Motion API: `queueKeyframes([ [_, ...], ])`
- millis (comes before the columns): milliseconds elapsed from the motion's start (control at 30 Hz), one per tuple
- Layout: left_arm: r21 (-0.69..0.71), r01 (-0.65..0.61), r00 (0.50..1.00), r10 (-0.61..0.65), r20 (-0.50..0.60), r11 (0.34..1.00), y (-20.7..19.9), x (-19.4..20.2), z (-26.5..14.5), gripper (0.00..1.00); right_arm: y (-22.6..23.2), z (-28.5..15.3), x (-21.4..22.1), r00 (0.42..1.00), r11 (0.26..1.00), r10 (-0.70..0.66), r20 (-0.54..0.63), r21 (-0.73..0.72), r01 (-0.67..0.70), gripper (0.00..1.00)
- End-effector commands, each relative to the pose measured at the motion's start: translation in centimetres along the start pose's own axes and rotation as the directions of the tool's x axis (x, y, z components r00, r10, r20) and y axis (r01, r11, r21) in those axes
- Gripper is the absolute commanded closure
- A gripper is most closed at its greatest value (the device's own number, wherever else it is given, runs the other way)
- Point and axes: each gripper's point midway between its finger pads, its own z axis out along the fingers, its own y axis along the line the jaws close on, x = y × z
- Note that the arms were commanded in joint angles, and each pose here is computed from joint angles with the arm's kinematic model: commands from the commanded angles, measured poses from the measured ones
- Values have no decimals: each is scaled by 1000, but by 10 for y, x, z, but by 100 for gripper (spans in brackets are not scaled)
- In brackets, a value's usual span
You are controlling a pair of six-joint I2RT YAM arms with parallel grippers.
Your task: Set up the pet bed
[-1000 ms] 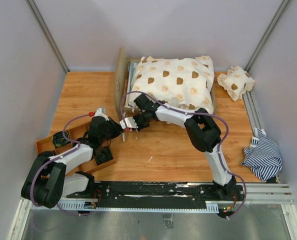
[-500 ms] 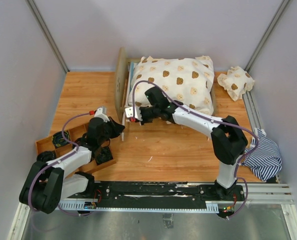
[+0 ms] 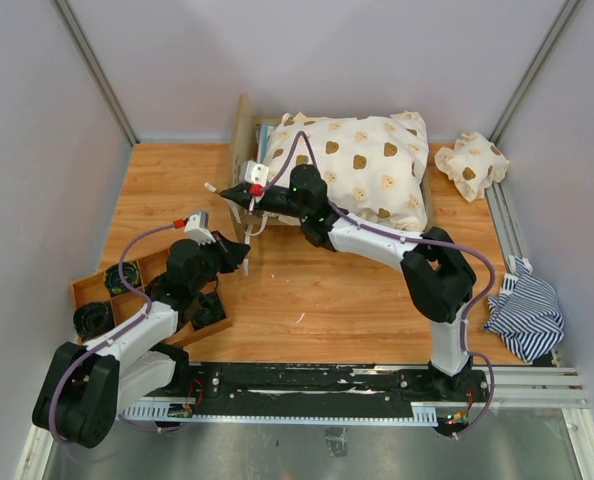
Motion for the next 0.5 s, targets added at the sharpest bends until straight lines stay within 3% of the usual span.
queueKeyframes([
  [0,77,-36,998,32,53,996,-16,-12,-5,100,-15,25,-39,971,987,79,227,122,-109,100],
  [167,99,-33,998,28,54,995,-19,-12,-6,100,-6,32,-29,970,989,97,225,87,-119,100],
  [333,147,-32,998,22,63,989,-31,-17,-11,100,30,10,49,999,999,21,35,30,-22,100],
  [467,163,-7,998,-4,70,987,-37,-21,-12,100,47,-5,86,999,998,-15,-49,-57,12,100],
])
